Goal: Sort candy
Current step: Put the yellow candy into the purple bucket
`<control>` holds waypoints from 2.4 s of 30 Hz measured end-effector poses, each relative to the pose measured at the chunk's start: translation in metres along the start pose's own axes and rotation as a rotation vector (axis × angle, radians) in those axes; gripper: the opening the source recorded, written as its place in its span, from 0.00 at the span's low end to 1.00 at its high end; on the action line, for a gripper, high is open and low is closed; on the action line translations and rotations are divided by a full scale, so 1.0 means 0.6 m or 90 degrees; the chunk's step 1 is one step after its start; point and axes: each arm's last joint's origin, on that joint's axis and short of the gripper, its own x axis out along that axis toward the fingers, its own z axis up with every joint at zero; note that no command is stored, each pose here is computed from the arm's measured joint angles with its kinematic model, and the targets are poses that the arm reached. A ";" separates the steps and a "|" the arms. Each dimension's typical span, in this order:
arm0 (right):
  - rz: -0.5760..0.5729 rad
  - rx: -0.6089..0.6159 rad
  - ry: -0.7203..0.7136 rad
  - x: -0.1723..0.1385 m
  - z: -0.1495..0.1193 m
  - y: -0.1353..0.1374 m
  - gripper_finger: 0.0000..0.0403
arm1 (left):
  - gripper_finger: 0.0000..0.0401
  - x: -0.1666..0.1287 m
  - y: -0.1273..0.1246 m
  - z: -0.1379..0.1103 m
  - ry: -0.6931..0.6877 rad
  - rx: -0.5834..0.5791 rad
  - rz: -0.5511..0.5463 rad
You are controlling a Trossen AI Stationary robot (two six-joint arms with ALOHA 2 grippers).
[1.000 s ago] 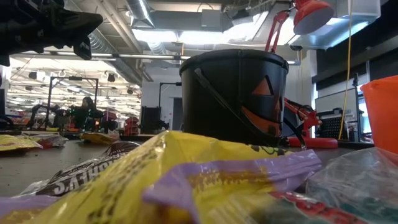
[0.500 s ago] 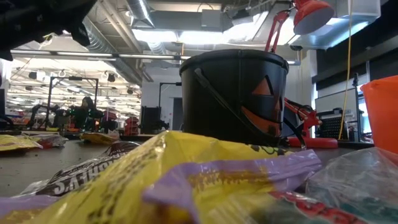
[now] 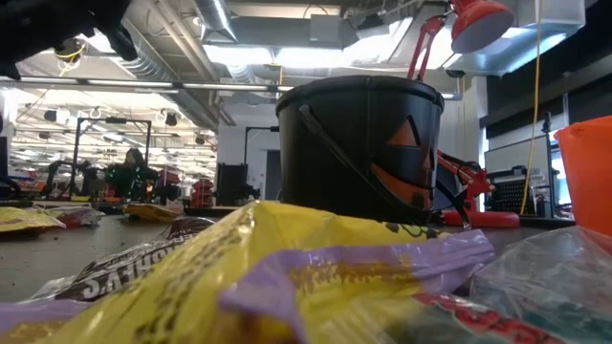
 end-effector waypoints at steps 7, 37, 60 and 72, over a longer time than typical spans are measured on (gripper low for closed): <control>0.000 0.000 0.000 0.000 0.000 0.000 0.29 | 0.00 0.020 0.002 0.029 0.203 -0.026 0.158; -0.001 0.001 -0.001 0.000 0.000 -0.001 0.29 | 0.00 0.062 0.047 -0.059 0.688 -0.137 0.619; 0.000 0.001 0.000 0.000 0.000 -0.001 0.29 | 0.00 0.080 0.070 -0.102 0.793 -0.153 0.586; 0.000 0.001 -0.001 0.000 0.000 -0.001 0.29 | 0.00 0.091 0.071 -0.101 0.695 -0.267 0.643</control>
